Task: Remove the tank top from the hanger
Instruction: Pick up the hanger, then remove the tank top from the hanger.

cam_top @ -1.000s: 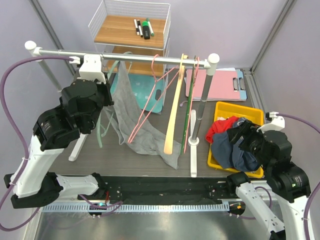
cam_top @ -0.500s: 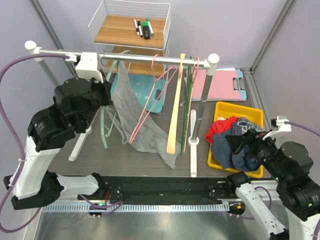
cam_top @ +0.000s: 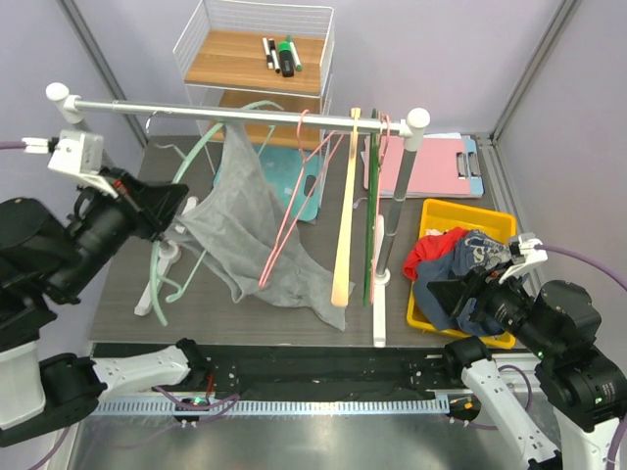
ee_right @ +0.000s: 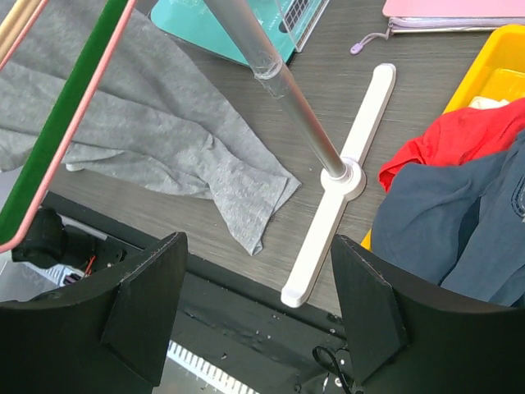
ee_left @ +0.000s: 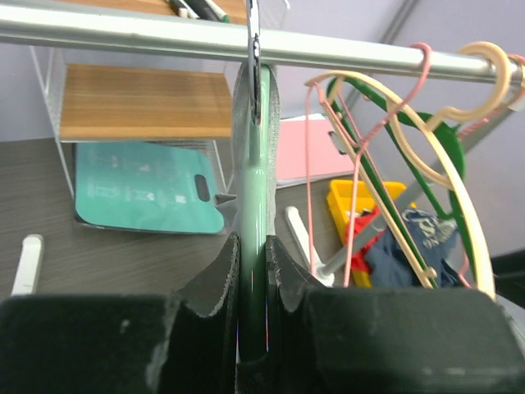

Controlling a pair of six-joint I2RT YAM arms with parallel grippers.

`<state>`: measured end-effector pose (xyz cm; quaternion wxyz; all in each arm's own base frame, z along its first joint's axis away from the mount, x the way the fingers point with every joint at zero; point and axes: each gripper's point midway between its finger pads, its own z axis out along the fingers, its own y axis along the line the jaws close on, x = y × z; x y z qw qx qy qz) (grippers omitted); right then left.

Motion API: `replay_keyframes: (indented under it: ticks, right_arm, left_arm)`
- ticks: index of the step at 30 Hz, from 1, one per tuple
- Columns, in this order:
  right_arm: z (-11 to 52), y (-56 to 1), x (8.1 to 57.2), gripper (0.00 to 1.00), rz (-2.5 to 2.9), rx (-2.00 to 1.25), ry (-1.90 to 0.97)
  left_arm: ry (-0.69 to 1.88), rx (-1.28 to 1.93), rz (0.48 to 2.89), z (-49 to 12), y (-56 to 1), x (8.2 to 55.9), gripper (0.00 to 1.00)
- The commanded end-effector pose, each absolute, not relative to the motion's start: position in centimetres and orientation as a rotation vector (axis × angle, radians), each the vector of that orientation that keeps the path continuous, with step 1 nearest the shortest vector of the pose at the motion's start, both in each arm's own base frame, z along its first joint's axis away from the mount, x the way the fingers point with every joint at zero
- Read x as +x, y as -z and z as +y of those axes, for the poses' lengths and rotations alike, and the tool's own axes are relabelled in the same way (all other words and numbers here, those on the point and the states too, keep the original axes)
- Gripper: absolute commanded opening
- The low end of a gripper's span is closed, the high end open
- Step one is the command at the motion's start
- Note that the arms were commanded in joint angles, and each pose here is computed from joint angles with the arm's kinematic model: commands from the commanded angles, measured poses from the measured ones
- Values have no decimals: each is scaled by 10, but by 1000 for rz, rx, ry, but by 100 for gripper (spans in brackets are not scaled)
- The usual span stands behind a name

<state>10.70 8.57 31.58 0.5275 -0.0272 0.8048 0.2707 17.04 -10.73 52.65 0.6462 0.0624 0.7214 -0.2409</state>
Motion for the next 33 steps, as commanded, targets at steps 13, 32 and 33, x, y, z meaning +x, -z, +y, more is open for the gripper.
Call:
replay_keyframes:
  ticks: [13,32,33]
  right_arm:
    - [99,-302,105,76,1938,-114,-727]
    - [150,-240,121,74,1882,-54,-1136]
    - [155,-240,120,73,1871,-63,-1177]
  left_arm:
    - [776,248,1712,-89,-481,102,0]
    - [1000,362,1905,-145,-366,86,0]
    - [1007,360,1913,-147,-362,86,0]
